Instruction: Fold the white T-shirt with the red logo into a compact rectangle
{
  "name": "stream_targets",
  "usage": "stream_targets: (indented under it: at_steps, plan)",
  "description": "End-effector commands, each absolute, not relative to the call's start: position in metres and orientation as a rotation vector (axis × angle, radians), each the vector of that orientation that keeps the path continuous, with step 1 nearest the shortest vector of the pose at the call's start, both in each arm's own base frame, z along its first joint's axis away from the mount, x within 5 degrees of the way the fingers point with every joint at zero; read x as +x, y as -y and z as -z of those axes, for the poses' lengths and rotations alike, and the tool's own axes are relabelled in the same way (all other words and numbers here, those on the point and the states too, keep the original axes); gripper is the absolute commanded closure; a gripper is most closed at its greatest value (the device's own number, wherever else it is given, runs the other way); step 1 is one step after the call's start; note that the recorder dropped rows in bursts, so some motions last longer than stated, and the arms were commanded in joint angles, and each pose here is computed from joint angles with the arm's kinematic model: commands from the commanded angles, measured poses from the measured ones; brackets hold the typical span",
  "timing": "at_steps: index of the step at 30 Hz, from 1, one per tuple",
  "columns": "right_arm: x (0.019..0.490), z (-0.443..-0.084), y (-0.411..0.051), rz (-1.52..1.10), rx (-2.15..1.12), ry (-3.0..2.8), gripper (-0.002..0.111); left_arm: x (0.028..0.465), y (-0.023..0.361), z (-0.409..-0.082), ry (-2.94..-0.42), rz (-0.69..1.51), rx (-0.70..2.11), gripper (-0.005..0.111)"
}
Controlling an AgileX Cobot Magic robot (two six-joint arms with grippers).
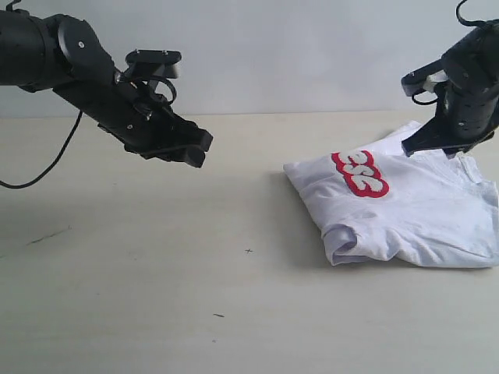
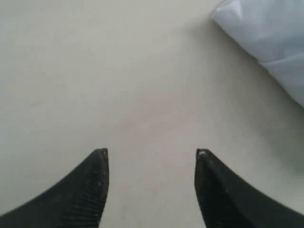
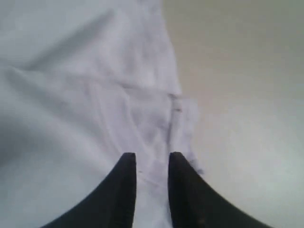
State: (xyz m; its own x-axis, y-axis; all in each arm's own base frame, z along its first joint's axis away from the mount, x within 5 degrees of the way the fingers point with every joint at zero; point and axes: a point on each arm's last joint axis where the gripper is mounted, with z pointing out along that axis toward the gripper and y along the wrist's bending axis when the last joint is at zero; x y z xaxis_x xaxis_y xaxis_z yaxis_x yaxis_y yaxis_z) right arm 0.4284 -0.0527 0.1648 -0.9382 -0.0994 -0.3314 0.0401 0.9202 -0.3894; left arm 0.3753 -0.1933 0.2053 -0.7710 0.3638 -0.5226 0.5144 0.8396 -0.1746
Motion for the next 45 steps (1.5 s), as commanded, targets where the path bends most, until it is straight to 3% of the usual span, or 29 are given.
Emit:
stream_targets:
  at_steps: [1, 6, 10, 19, 22, 24, 26, 30, 33, 35, 41, 45]
  plan:
    - [0.438, -0.153, 0.041, 0.368, -0.13, -2.812, 0.085, 0.373, 0.193, -0.209, -2.536, 0.445, 0.66, 0.053]
    - [0.446, -0.125, 0.021, 0.028, -0.156, -2.944, 0.089, 0.373, 0.193, -0.21, -2.521, 0.439, 0.675, 0.053]
    - [0.442, -0.104, -0.007, -0.251, -0.225, -3.031, 0.108, 0.374, 0.193, -0.21, -2.515, 0.437, 0.674, 0.053]
    - [0.43, -0.084, -0.093, -0.514, -0.337, -3.084, 0.108, 0.37, 0.193, -0.208, -2.53, 0.433, 0.757, 0.053]
    - [0.425, -0.087, -0.123, -0.631, -0.382, -3.049, 0.108, 0.363, 0.196, -0.207, -2.511, 0.481, 0.95, 0.053]
    - [0.425, -0.089, -0.138, -0.63, -0.398, -3.006, 0.108, 0.351, 0.203, -0.208, -2.468, 0.624, 1.145, 0.053]
    - [0.427, -0.091, -0.144, -0.61, -0.4, -2.966, 0.108, 0.34, 0.208, -0.21, -2.42, 0.757, 1.305, 0.057]
    - [0.437, -0.108, -0.136, -0.537, -0.304, -2.876, 0.108, 0.326, 0.213, -0.195, -2.462, 0.793, 1.372, 0.083]
    - [0.441, -0.124, -0.126, -0.447, -0.269, -2.845, 0.108, 0.322, 0.217, -0.163, -2.509, 0.653, 1.374, 0.1]
    - [0.441, -0.135, -0.119, -0.343, -0.292, -2.835, 0.108, 0.322, 0.216, -0.142, -2.556, 0.517, 1.373, 0.104]
    - [0.446, -0.14, -0.094, 0.063, -0.23, -2.814, 0.108, 0.328, 0.191, -0.111, -2.735, 0.028, 1.412, 0.104]
    - [0.446, -0.136, -0.091, 0.118, -0.246, -2.824, 0.104, 0.34, 0.177, -0.113, -2.717, -0.265, 1.315, 0.104]
